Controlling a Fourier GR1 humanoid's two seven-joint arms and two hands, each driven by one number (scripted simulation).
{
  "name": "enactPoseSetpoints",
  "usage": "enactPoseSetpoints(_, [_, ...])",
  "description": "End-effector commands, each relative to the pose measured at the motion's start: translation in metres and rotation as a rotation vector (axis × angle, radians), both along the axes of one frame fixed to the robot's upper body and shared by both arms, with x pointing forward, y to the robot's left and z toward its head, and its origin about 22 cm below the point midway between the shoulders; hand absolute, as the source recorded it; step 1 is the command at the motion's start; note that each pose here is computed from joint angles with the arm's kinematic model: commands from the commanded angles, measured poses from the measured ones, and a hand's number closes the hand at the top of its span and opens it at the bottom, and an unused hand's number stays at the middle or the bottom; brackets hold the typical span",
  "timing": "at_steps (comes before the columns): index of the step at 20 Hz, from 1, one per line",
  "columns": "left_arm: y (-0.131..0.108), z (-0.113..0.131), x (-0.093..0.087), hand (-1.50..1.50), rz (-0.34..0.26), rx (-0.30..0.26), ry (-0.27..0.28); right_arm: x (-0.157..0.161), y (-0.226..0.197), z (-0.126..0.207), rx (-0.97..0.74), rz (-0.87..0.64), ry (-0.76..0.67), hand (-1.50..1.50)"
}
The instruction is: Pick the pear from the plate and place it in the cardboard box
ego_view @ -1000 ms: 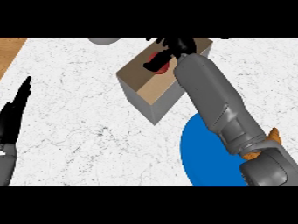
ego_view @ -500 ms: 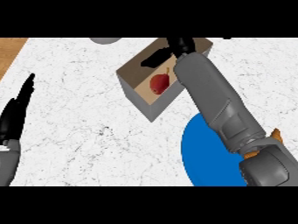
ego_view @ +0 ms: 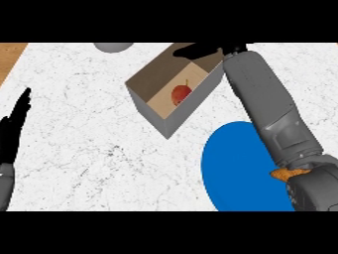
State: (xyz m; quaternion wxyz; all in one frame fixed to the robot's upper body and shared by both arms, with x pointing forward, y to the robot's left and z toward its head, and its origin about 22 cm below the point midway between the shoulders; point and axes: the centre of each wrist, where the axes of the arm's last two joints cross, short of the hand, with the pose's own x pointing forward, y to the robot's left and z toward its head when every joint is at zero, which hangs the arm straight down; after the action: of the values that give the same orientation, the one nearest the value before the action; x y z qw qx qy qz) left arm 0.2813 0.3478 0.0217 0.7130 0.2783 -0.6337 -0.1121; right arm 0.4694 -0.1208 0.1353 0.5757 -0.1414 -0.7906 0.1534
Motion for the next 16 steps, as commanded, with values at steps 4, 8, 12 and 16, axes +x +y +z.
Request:
enactPoseSetpoints(4, [-0.004,-0.009,-0.005,0.00,0.026,-0.004,0.009,0.005,-0.071,0.001,0.129,-0.019,-0.011,-1.50])
enactPoseSetpoints(8, [-0.007,-0.006,-0.017,0.00,0.020,0.003,0.006,0.001,-0.129,-0.002,0.103,-0.089,0.015,-1.50])
enactPoseSetpoints(12, [0.008,-0.009,-0.009,0.00,0.041,0.011,-0.002,-0.009,-0.188,0.007,0.088,-0.090,0.020,-1.50])
enactPoseSetpoints(16, [0.002,-0.022,-0.026,0.00,0.035,-0.007,0.019,-0.028,-0.239,-0.006,0.055,-0.078,0.021,-1.50])
